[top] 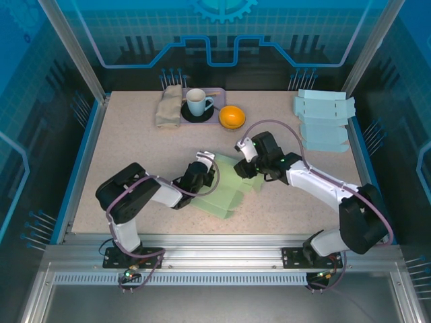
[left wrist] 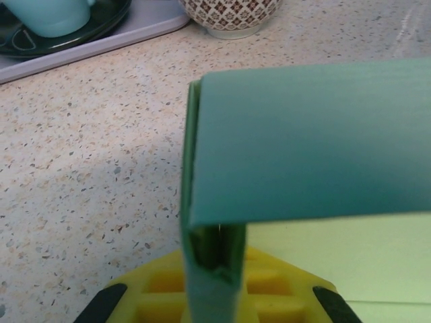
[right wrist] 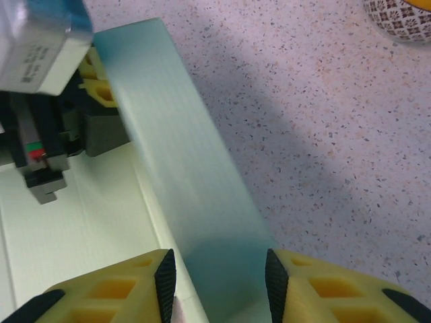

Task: Fold the paper box

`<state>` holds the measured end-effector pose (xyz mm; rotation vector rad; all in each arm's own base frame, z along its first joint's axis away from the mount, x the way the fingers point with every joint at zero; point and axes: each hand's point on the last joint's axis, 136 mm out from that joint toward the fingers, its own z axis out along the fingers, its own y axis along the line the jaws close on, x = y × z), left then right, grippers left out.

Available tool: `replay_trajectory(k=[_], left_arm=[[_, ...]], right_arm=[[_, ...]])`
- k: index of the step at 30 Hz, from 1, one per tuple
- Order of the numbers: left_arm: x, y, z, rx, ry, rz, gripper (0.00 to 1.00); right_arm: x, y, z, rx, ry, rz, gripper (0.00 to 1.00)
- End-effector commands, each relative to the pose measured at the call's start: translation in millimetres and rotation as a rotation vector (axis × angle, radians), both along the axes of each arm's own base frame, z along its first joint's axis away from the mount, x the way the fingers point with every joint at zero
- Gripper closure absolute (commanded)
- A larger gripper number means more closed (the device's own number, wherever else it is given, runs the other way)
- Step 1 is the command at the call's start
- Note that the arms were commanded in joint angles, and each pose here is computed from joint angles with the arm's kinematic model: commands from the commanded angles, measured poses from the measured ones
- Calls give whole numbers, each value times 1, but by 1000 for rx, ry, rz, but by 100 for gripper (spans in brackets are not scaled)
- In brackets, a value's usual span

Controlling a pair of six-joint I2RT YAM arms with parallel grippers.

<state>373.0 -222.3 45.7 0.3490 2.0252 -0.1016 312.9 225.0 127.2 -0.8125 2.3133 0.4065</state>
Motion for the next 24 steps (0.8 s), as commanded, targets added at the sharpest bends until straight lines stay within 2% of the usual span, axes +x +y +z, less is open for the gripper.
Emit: replay_trajectory(k=[1,4,11,18,24], left_arm=[[-7,22,-17,74,124,103,100],[-3,29,-8,84,139,170,100],[-2,24,20,-3,155,194,100],[1,12,40,-164,117,191,100],[5,12,46,-234,29,191,100]], right_arm=[[0,-9,28,18,-8,-75,57],[3,-17,45,22,9,-165,53],[14,-25,65,51,123,-362,45],[30,-16,60,215,241,-472,44],[37,1,53,332,326,-512,44]])
